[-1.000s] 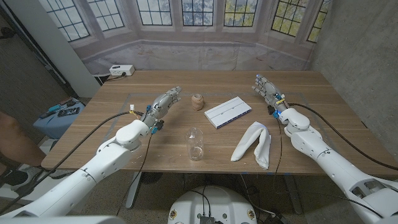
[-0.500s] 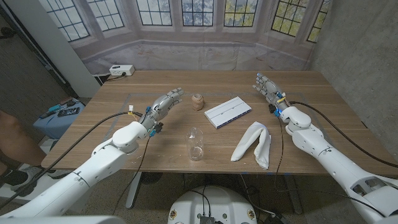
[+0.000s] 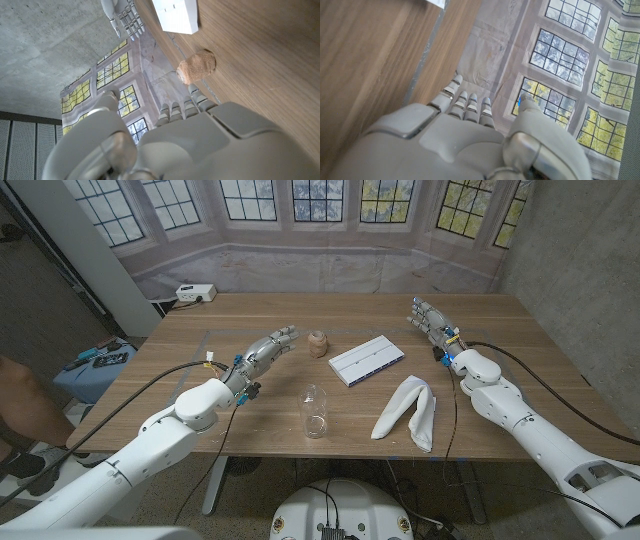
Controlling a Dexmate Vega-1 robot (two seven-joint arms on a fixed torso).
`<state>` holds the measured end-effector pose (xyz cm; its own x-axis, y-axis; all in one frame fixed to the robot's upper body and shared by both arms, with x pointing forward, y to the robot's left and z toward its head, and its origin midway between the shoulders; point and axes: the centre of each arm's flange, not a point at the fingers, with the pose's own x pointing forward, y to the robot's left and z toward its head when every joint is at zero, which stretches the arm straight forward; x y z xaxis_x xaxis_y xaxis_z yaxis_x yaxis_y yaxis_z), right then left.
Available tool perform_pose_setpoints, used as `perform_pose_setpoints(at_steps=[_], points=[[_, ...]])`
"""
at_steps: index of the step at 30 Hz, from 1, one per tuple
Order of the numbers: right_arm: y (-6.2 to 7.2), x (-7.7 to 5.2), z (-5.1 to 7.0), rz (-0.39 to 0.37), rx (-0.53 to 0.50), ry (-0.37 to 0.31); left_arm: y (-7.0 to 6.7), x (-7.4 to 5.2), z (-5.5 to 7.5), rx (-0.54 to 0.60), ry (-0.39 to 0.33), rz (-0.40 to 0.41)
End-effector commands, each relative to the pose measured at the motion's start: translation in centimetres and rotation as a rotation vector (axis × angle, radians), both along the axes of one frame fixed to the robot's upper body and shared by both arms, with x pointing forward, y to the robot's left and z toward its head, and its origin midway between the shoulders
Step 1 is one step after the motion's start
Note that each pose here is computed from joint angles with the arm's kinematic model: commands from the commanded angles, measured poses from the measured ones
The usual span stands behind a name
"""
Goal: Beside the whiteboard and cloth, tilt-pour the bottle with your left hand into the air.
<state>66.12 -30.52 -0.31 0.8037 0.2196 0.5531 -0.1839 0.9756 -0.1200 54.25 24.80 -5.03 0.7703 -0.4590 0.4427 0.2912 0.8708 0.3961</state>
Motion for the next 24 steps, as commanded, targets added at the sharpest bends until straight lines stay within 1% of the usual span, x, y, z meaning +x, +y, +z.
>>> perform_pose_setpoints(at_steps=[1, 10, 16, 24], points=[[-0.6, -0.4, -0.3, -0.021, 0.002, 0.007, -1.0, -0.9, -0.3, 0.062, 0.006, -0.074], [-1.2, -0.8, -0.9, -0.035, 0.008, 0.017, -1.8, -2.1, -0.5, 0.115, -0.008, -0.106], [-1.3, -0.9, -1.3, -0.042, 0.015, 0.023, -1.7, -2.8, -0.6, 0.148, -0.011, -0.116], [-1.2, -1.2, -2.0, -0.049, 0.019, 0.030, -1.6, -3.3, -0.8, 0.176, -0.018, -0.125]])
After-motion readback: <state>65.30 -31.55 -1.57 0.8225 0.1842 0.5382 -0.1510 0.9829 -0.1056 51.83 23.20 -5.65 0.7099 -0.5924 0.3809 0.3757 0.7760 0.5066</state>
